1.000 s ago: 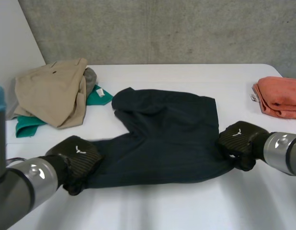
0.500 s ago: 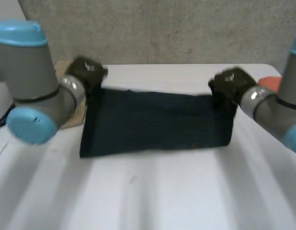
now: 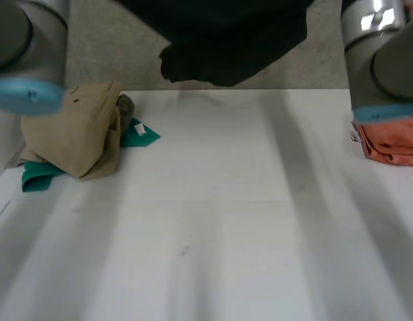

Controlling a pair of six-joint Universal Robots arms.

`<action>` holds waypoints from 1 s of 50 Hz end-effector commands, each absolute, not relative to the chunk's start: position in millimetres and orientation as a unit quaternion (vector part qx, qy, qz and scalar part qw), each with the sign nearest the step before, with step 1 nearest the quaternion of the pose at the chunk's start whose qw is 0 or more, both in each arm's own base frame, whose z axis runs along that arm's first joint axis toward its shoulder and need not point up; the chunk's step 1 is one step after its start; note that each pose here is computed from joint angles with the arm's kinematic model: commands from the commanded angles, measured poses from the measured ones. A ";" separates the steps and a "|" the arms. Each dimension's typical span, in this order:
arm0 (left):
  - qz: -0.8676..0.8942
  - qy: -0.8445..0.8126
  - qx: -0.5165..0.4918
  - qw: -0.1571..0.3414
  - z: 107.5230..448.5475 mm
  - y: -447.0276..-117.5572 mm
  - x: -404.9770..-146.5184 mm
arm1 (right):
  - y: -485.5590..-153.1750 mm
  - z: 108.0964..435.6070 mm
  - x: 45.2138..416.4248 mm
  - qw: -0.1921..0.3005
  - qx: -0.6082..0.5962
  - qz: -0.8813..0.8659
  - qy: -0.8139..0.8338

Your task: Fold the laundry.

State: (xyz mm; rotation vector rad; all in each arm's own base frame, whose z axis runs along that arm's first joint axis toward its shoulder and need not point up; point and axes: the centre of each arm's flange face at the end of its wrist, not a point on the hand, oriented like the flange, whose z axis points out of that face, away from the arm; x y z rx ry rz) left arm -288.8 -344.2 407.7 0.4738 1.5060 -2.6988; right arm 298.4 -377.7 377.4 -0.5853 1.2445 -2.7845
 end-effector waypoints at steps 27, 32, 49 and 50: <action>-0.445 0.752 0.486 0.020 208.2 -177.5 -259.0 | -265.8 194.4 225.6 -0.019 -0.431 -0.474 0.767; -0.334 0.765 0.551 0.004 219.2 -114.8 -240.6 | -221.7 206.1 213.7 -0.015 -0.497 -0.389 0.775; -0.516 0.696 0.498 0.033 248.5 -212.2 -284.2 | -263.0 206.5 223.6 -0.013 -0.491 -0.453 0.744; -0.550 0.684 0.477 0.045 250.8 -237.8 -294.2 | -281.3 208.1 228.2 -0.016 -0.466 -0.480 0.743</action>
